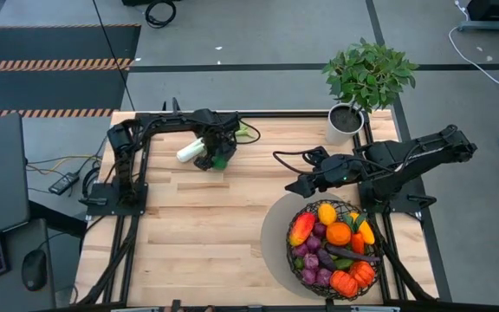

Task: Build produce basket
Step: Put the green lime into the black basket

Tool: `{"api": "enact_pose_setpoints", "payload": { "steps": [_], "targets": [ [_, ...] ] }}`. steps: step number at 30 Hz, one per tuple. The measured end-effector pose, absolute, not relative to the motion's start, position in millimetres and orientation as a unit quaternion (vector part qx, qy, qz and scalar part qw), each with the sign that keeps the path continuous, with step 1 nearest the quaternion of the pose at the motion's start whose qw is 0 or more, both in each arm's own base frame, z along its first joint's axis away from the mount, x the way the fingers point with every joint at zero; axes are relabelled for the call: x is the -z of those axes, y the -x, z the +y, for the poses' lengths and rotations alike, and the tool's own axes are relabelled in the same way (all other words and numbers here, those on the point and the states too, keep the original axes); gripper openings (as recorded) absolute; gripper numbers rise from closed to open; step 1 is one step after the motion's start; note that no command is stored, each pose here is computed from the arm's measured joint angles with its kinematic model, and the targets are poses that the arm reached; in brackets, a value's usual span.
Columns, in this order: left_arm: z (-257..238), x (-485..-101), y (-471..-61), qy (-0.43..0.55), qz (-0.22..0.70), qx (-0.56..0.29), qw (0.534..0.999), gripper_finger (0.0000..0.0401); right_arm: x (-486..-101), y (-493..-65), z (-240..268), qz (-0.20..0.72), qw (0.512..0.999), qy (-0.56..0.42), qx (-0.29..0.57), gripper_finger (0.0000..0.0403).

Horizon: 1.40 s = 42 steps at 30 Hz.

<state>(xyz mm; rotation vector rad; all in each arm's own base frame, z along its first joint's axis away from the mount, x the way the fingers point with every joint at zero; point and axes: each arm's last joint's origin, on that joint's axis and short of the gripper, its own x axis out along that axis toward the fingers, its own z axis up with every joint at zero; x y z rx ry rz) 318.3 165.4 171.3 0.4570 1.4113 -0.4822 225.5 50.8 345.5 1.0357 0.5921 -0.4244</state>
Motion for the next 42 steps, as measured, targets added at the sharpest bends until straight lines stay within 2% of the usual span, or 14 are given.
{"api": "enact_pose_setpoints", "payload": {
  "steps": [4, 7, 15, 22, 27, 33, 38, 42],
  "targets": [
    [166, -172, -319, -0.171, 0.646, 0.184, 0.721, 0.0369, -346, -226, 51, 0.277, 0.806, -0.484, 0.198, 0.0363],
    [164, -172, -320, -0.157, 0.652, 0.164, 0.723, 0.0351, -346, -226, 51, 0.278, 0.808, -0.481, 0.197, 0.0363],
    [145, -173, -327, -0.113, 0.671, 0.127, 0.722, 0.0241, -346, -226, 50, 0.275, 0.821, -0.458, 0.200, 0.0363],
    [124, -176, -332, -0.093, 0.688, 0.100, 0.712, 0.0241, -344, -224, 50, 0.292, 0.819, -0.455, 0.193, 0.0363],
    [114, -203, -338, -0.078, 0.688, 0.068, 0.719, 0.0243, -341, -213, 50, 0.344, 0.794, -0.463, 0.191, 0.0360],
    [103, -263, -348, -0.054, 0.614, 0.035, 0.787, 0.0241, -342, -192, 46, 0.376, 0.782, -0.454, 0.201, 0.0352],
    [84, -319, -362, 0.002, 0.499, 0.049, 0.865, 0.0243, -350, -176, 42, 0.368, 0.785, -0.459, 0.194, 0.0348],
    [61, -354, -377, 0.008, 0.408, 0.067, 0.910, 0.0247, -358, -162, 38, 0.351, 0.791, -0.465, 0.187, 0.0348]
  ]
}}
